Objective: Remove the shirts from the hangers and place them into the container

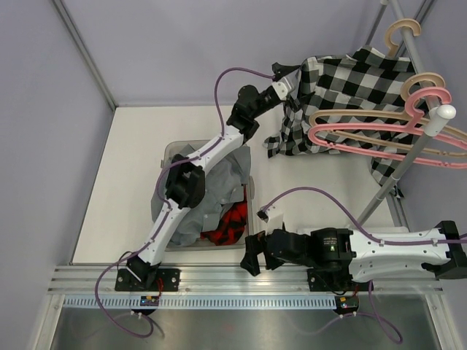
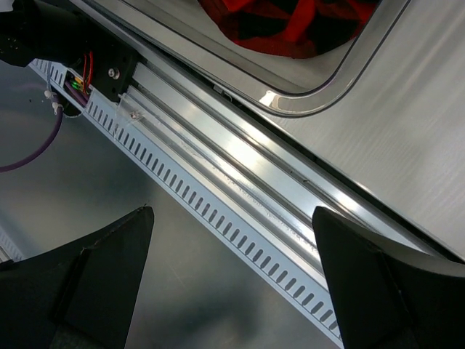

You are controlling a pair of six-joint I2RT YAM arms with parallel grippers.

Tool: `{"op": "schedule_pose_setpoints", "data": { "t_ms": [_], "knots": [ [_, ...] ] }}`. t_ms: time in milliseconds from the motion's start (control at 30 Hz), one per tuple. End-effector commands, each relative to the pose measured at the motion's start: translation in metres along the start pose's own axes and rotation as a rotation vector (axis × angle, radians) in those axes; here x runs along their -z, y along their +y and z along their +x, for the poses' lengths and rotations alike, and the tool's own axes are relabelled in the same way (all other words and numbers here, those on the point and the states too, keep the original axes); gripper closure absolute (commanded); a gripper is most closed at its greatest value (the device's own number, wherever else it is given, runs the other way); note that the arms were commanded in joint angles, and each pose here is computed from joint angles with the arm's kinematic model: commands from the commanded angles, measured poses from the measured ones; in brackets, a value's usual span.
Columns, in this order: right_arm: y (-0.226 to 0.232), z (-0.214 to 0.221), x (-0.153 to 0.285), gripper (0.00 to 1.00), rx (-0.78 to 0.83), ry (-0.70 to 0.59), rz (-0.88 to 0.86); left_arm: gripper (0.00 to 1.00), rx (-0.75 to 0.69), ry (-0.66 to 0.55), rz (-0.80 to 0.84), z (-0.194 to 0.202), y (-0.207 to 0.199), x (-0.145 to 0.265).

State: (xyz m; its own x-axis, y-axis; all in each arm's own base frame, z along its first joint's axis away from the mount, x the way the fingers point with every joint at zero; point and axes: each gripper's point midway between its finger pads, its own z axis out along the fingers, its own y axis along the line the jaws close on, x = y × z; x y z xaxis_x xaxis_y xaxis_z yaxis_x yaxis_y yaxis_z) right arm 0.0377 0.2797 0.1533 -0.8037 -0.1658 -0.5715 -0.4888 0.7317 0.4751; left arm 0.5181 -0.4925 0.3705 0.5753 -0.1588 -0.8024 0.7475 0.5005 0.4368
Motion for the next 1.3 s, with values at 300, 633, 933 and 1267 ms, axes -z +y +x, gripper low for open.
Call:
{"op": "schedule_pose_setpoints", "data": {
  "t_ms": [300,633,933,1267],
  "knots": [
    [0.001,-0.015,0.005,0.00,-0.039,-0.086,0.022,0.12,0.159,-0.269,0.224,-0.099,-0.044,0.001],
    [-0.007,-0.015,0.018,0.01,-0.079,-0.117,-0.009,0.13,0.210,-0.401,0.356,-0.178,-0.099,0.004],
    [-0.001,-0.013,0.020,0.01,-0.057,-0.118,0.000,0.18,0.191,-0.293,0.291,-0.172,-0.090,-0.024],
    [0.018,-0.015,0.020,0.00,-0.005,-0.119,-0.021,0.12,0.193,-0.196,0.151,-0.125,-0.090,-0.038]
  ]
}}
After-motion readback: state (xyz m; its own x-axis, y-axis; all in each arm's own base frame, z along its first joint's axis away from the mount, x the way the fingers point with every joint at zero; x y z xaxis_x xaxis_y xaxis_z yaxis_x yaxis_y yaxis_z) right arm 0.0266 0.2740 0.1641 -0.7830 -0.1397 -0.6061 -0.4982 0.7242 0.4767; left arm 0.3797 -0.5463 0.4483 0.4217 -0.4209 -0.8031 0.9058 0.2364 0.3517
